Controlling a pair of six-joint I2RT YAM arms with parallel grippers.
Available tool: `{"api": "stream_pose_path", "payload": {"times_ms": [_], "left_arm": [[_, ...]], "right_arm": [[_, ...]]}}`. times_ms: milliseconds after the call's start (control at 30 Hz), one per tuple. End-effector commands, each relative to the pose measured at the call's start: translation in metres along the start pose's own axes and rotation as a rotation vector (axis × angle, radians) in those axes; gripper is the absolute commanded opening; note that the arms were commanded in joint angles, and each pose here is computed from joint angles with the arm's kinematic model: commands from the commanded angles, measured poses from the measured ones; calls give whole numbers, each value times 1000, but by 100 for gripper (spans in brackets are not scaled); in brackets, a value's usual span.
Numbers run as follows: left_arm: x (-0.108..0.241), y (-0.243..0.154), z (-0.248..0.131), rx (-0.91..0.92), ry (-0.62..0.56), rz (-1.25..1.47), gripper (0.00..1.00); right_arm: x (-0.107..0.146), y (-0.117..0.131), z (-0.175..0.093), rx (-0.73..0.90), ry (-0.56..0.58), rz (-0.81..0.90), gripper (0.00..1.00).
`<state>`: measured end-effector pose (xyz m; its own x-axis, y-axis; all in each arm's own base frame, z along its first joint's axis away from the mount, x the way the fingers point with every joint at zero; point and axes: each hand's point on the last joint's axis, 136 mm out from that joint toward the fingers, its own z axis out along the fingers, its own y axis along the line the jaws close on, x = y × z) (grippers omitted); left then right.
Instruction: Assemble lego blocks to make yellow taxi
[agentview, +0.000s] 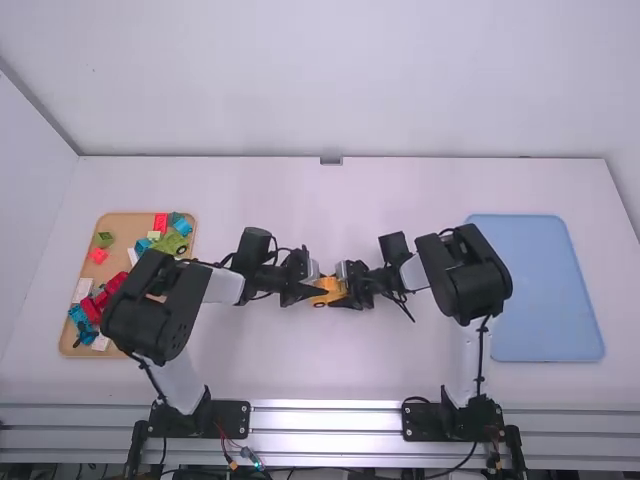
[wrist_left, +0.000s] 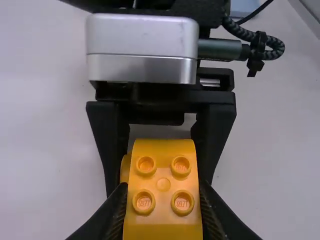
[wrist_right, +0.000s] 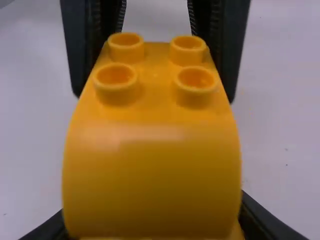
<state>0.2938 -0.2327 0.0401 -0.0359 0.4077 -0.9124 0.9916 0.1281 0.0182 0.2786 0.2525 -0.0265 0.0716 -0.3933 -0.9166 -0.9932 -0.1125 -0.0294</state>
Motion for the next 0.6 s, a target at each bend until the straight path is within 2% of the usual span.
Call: {"api": "stream_pose_path", "payload": {"times_ms": [0, 167, 300, 567], "left_arm": [[3, -3, 6, 23, -3, -4, 2], [6, -2, 4, 20, 6, -18, 2], [16, 3, 6, -23, 60, -19, 2], [13, 3, 6, -20, 50, -11, 2]], "right_arm": [[7, -2, 2, 3, 20, 18, 46], [7, -2, 2, 4, 20, 18, 45], [6, -2, 2, 3, 20, 17, 46], [7, -2, 2, 3, 20, 19, 45]]}}
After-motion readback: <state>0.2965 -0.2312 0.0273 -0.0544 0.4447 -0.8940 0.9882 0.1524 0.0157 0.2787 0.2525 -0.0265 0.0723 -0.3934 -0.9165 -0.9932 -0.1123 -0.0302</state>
